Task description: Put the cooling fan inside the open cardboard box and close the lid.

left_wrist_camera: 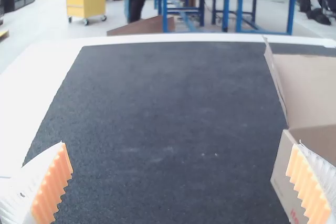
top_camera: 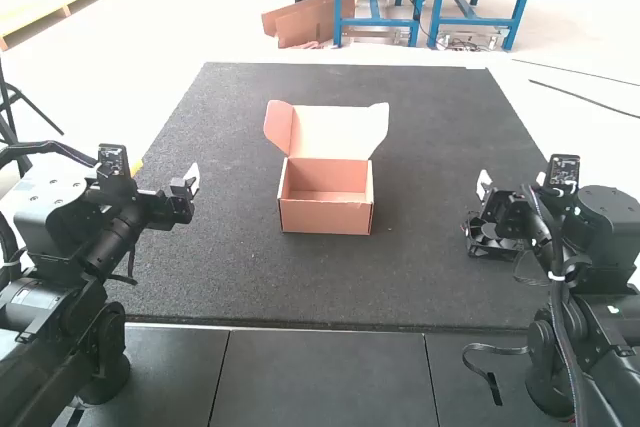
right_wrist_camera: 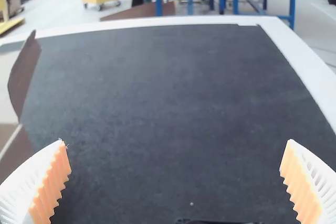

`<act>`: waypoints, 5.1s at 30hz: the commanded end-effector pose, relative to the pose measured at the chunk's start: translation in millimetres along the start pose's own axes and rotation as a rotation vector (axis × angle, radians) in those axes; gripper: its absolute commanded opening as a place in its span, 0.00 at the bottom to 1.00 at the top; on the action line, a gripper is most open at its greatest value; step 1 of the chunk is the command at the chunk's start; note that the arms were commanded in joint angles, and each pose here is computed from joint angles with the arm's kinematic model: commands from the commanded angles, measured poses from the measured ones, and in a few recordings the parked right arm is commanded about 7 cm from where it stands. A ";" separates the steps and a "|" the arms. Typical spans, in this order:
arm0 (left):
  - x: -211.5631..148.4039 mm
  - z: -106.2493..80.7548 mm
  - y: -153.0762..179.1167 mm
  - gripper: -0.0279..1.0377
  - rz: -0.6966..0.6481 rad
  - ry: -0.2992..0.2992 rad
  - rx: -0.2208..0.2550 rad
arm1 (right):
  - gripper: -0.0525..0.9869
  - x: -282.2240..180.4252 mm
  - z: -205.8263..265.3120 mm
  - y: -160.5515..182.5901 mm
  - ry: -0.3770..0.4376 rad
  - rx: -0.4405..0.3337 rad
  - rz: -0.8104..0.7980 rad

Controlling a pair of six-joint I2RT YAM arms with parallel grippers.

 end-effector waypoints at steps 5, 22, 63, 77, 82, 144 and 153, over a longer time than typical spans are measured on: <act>-0.3 2.0 -1.7 0.93 -0.021 -0.010 0.011 | 0.93 -0.3 -0.6 -0.4 0.001 -0.007 -0.009; -0.3 1.4 -3.0 0.93 -0.028 -0.007 0.019 | 0.93 -0.3 -1.0 -1.1 0.003 -0.003 -0.013; 5.4 -26.4 -139.3 0.94 -0.260 -0.010 0.006 | 0.93 15.2 -43.4 -148.4 0.172 0.010 -0.118; 44.8 -27.9 -173.3 0.94 0.180 -0.188 0.037 | 0.91 77.4 -48.6 -171.5 0.088 0.085 0.474; 48.5 -16.9 -160.7 0.94 0.318 -0.298 0.068 | 0.91 74.6 -51.3 -181.3 0.080 0.090 0.558; 64.5 -7.0 -145.4 0.94 0.458 -0.347 0.079 | 0.91 105.7 -90.7 63.6 -0.006 0.100 1.360; 70.0 -8.2 -150.5 0.94 0.451 -0.346 0.077 | 0.91 108.8 -90.4 76.9 -0.012 0.097 1.410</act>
Point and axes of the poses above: each hand's point on the last joint's axis, 136 mm out from that joint toward the fingers, its own x axis out along the fingers, its own z axis along the line the jaws close on, y = z × x, the point moved 7 cm from there along -x, back along the fingers, and after that the axes turned 13 degrees about -x, right-handed, at the moved point
